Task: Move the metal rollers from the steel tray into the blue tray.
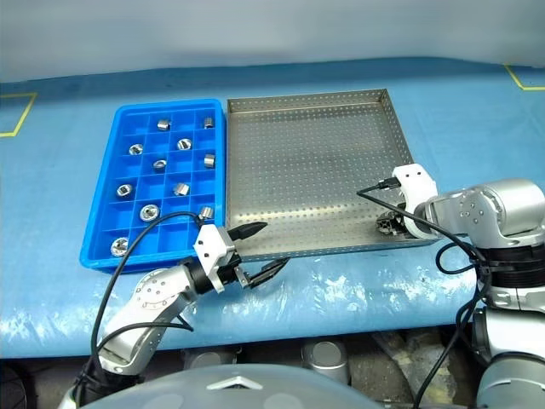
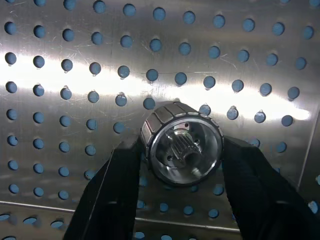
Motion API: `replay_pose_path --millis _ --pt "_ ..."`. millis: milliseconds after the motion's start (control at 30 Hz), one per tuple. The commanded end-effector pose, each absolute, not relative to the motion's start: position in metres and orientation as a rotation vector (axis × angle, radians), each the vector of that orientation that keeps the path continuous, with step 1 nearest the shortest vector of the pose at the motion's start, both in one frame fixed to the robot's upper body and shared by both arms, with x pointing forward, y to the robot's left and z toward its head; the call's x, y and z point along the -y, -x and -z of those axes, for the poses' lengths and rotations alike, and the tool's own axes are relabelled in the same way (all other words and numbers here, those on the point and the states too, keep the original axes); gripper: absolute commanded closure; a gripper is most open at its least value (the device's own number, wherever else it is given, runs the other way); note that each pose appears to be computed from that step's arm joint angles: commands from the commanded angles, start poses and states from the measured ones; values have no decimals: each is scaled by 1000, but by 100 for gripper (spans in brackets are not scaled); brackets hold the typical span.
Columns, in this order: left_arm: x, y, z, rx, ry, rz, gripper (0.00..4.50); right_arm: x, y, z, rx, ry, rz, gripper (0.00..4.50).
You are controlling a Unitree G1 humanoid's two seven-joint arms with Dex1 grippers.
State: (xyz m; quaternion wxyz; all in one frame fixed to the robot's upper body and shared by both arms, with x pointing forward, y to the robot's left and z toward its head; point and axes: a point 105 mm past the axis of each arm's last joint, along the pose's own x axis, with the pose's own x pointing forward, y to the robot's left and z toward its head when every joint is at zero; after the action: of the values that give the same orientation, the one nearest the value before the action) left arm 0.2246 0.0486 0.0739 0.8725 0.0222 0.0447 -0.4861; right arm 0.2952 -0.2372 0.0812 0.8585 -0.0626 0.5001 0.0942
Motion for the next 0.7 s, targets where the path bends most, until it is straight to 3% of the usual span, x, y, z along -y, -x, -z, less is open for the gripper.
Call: replay_pose_path --millis 33,267,433,700 --pt "-51 -228 -70 -80 -48 1011 0 228 -294 -84 -1029 130 -241 274" --pt "-56 -237 -73 -6 -4 944 0 189 -300 -124 -872 206 -439 274" --pt "-74 -239 -90 69 6 854 0 128 -311 -160 -644 185 -639 274" --pt "-109 -239 -113 138 6 607 0 48 -325 -173 -363 169 -836 274"
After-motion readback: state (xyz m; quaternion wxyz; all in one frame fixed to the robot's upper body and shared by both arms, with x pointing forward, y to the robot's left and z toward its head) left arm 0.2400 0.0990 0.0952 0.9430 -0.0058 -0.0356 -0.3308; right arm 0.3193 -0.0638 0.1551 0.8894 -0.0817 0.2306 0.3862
